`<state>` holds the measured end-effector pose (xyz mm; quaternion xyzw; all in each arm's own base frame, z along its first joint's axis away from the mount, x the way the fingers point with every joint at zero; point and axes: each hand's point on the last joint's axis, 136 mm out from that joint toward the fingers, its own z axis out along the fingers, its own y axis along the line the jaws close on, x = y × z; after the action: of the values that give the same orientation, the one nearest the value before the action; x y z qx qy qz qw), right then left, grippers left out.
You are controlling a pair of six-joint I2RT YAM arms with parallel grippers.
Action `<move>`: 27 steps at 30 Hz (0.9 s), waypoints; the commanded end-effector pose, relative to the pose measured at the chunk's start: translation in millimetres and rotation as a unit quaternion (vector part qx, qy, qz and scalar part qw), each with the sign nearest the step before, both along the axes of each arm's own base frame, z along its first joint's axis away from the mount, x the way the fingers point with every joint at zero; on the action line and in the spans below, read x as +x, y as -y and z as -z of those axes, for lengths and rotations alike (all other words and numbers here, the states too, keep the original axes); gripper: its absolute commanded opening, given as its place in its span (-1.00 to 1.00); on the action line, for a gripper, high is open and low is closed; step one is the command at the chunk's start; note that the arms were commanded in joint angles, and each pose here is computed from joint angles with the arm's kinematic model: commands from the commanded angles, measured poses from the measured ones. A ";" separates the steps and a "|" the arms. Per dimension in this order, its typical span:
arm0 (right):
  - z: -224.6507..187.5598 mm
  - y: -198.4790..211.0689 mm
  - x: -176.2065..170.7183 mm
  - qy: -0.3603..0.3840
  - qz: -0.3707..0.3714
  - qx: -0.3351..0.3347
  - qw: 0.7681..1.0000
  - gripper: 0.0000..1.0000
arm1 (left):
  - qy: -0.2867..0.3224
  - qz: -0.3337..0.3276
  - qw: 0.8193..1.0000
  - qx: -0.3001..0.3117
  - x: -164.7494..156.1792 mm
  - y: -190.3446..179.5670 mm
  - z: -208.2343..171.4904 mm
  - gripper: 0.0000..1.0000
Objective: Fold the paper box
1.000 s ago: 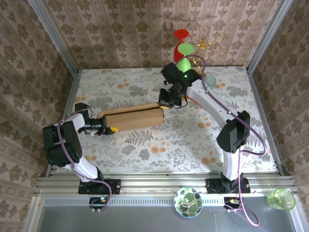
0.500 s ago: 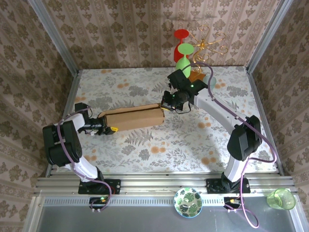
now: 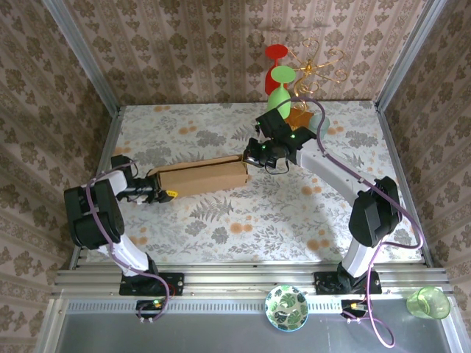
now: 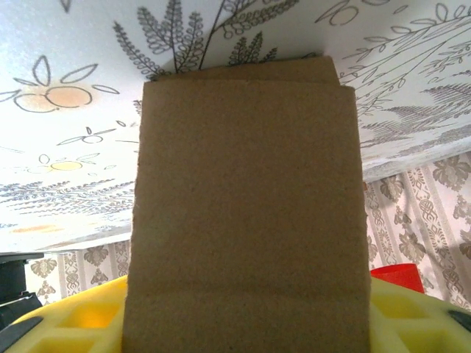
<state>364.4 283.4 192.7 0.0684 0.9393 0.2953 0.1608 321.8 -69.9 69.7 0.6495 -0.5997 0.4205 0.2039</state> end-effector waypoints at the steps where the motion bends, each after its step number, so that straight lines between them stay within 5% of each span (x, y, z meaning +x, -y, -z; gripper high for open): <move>1: 59.1 30.3 -25.4 -0.073 -0.003 -0.103 0.992 -1.00 | -0.065 -0.049 0.995 0.049 -3.2 -28.2 38.7 -0.36; 15: 75.5 35.5 -27.1 -0.065 -0.013 -0.127 0.990 -1.00 | -0.075 -0.051 0.995 0.045 -6.6 -34.0 45.6 -0.39; 23: 51.7 31.4 -13.1 -0.073 0.021 -0.125 0.989 -1.00 | 0.044 -0.064 0.992 0.104 22.0 -62.0 6.1 0.37; 27: 51.9 27.6 -5.8 -0.091 0.025 -0.135 0.986 -1.00 | 0.079 -0.064 0.988 0.115 27.3 -67.4 -10.3 0.53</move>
<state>380.2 284.0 191.5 0.0551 0.9513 0.2485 0.1739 342.7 -10.7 69.4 0.6788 -0.5993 0.4136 0.0945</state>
